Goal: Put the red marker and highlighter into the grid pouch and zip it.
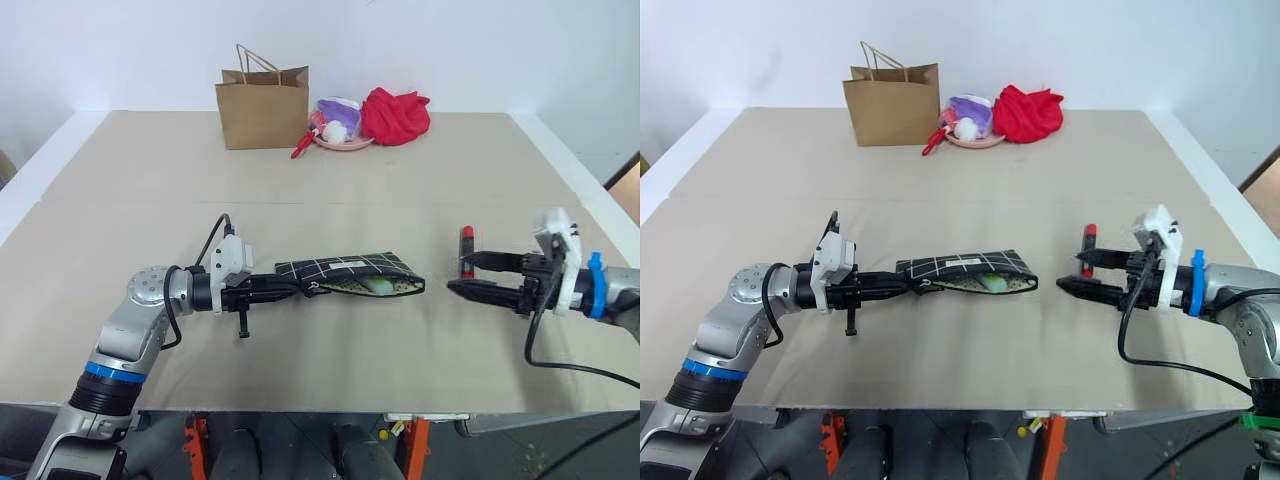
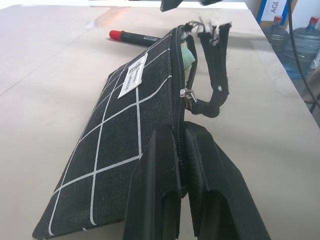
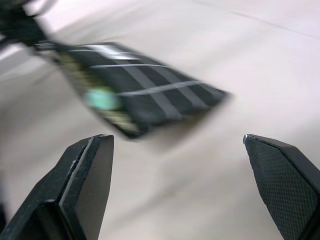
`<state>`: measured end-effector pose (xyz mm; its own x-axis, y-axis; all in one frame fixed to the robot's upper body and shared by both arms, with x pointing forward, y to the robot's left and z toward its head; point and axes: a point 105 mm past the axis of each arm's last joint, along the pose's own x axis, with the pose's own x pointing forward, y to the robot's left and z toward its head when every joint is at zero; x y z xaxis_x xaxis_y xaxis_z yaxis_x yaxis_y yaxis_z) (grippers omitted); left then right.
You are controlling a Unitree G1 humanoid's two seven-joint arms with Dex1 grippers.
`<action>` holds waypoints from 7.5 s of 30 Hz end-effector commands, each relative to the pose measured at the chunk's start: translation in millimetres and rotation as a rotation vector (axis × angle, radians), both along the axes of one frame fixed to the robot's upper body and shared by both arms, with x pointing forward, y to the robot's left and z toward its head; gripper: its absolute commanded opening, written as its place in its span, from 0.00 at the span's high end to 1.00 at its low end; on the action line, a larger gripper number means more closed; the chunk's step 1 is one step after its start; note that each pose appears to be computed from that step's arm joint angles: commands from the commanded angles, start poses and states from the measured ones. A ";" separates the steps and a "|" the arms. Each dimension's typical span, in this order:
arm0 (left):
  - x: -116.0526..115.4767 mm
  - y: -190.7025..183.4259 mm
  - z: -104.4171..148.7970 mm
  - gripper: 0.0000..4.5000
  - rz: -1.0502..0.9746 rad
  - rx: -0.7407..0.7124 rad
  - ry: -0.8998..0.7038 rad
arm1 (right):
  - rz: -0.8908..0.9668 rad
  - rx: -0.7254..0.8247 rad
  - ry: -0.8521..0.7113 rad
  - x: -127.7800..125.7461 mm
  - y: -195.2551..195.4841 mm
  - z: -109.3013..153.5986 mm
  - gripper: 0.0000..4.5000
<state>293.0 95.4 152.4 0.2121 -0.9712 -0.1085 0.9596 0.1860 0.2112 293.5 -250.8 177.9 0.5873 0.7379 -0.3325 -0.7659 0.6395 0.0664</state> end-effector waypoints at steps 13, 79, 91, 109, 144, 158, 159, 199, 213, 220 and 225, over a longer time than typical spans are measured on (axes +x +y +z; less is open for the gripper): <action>-3.3 -3.2 11.8 1.00 -0.018 -0.020 -0.042 | -0.715 -0.148 -0.216 62.7 -42.1 -35.2 0.01; -2.2 -7.3 17.0 1.00 -0.042 -0.032 -0.041 | 0.299 -0.108 0.061 -40.4 69.6 -1.4 0.86; -1.1 -7.9 16.5 1.00 -0.041 -0.029 -0.042 | 0.271 -0.154 0.033 -18.5 88.8 -9.2 0.86; -2.1 -6.9 15.8 1.00 -0.029 -0.029 -0.037 | 0.267 -0.135 -0.010 -3.1 123.4 9.4 0.56; -11.3 -9.5 19.7 1.00 -0.121 -0.033 0.042 | 0.638 -0.011 -0.282 -40.1 159.2 26.2 0.01; -14.6 -16.1 18.3 1.00 -0.116 -0.050 0.044 | 0.635 0.007 -0.350 -18.7 210.1 21.4 0.01; -14.5 -16.2 18.3 1.00 -0.115 -0.050 0.044 | 0.633 0.010 -0.348 -18.1 210.9 21.0 0.01; -12.9 -12.5 16.6 1.00 -0.092 -0.043 0.041 | 0.611 0.103 -0.356 -22.5 185.3 33.6 0.99; -4.2 -4.4 17.1 1.00 -0.035 -0.026 -0.016 | 0.450 -0.020 -0.287 -27.7 109.2 20.9 0.99; -0.7 3.3 13.4 1.00 -0.003 0.002 -0.054 | 0.346 -0.086 -0.256 -24.9 69.5 13.5 0.99; 1.4 8.5 11.8 1.00 0.016 0.013 -0.070 | 0.272 -0.147 -0.231 -23.4 37.1 1.9 0.99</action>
